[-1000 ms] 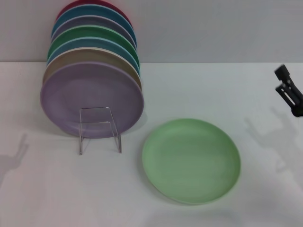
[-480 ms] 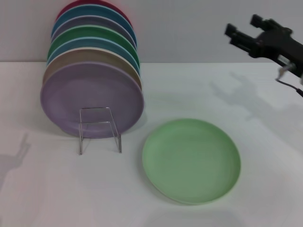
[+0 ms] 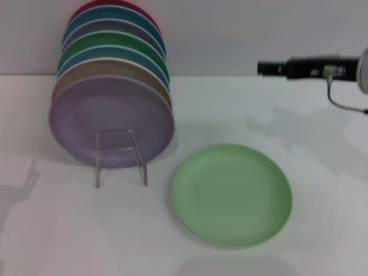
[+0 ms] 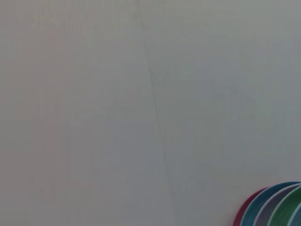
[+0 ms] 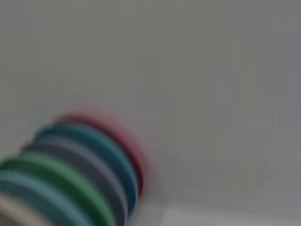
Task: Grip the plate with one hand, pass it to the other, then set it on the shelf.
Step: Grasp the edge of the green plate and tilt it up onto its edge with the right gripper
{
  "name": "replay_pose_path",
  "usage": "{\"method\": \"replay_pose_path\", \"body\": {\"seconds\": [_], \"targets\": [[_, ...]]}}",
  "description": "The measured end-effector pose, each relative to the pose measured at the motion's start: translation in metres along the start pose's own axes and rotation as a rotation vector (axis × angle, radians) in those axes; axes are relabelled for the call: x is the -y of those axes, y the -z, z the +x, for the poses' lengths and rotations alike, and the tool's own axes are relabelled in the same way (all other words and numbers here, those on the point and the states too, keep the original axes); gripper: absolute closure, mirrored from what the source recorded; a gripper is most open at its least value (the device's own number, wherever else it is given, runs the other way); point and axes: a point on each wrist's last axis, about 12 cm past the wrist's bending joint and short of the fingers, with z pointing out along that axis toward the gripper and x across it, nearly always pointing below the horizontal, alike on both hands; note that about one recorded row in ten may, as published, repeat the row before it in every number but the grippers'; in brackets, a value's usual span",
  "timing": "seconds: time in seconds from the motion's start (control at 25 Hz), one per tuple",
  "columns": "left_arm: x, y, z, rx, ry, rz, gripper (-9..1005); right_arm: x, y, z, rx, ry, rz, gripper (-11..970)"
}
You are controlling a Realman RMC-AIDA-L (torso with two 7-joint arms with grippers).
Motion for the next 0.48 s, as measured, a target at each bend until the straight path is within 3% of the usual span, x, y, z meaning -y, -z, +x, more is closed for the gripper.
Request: {"method": "replay_pose_path", "body": {"seconds": [0.32, 0.48], "targets": [[-0.001, -0.001, 0.0, 0.002, -0.003, -0.006, 136, 0.003, 0.001, 0.003, -0.37, -0.022, 0.074, 137], [-0.001, -0.001, 0.0, 0.002, -0.003, -0.007, 137, 0.003, -0.007, 0.009, -0.461, -0.028, 0.075, 145]]}}
